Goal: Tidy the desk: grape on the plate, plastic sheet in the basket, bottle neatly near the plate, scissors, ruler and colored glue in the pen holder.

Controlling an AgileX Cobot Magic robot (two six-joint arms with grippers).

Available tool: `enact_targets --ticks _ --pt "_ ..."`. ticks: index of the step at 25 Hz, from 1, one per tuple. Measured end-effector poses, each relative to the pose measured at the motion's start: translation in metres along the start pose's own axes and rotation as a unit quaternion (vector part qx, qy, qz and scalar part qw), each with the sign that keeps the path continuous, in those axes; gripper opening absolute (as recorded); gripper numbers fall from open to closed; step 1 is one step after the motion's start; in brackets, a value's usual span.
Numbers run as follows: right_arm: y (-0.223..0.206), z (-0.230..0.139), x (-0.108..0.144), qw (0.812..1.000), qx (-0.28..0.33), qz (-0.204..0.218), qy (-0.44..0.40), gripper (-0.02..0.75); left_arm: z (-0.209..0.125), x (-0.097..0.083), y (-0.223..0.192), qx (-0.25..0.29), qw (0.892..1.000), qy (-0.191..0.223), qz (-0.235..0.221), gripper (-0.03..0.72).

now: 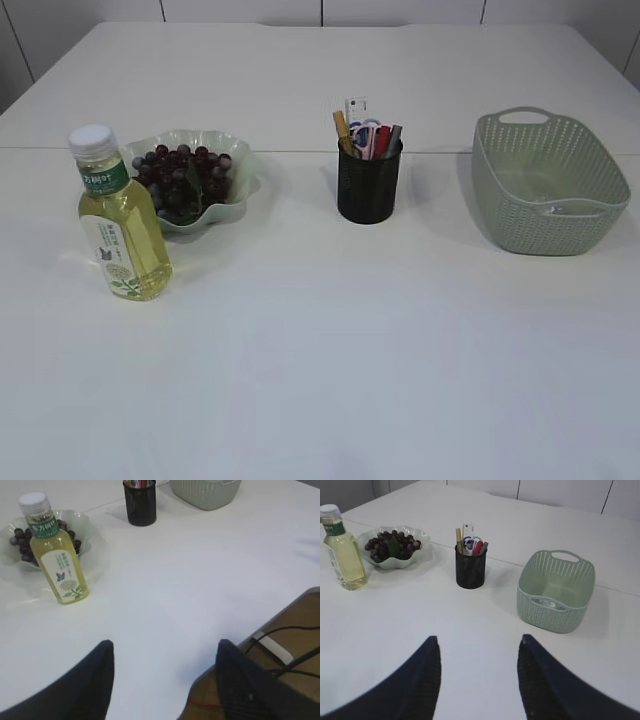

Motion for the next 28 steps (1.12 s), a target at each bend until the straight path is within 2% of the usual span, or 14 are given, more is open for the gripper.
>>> enact_targets --ticks 3,6,11,15,28 --pt "0.01 -0.017 0.007 1.0 0.009 0.01 -0.008 0.399 -0.008 0.002 -0.005 0.027 1.0 0.001 0.004 0.468" --pt "0.012 -0.028 0.01 0.999 0.046 0.02 -0.01 0.399 -0.009 0.003 -0.005 0.027 1.0 0.004 0.01 0.468" --pt "-0.001 -0.043 0.013 0.996 0.086 0.026 -0.007 0.399 -0.008 0.005 -0.005 0.025 0.999 0.033 0.02 0.467" --pt "-0.015 -0.059 0.018 0.993 0.117 0.035 -0.006 0.399 -0.009 0.002 -0.005 0.027 0.999 0.047 0.007 0.458" --pt "-0.016 -0.059 0.018 0.993 0.117 0.035 -0.005 0.399 -0.009 0.002 -0.006 0.028 0.998 0.049 0.007 0.435"
Point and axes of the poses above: a point on each arm's last joint axis where the gripper is mounted, y pointing back along that axis away from the gripper, x along the wrist's bending axis when the last joint is at zero, z = x × y, the point moved 2 cm from there along -y, pointing out along that axis toward the gripper, and after that the axes turned 11 degrees about y, right-handed, at the moved point
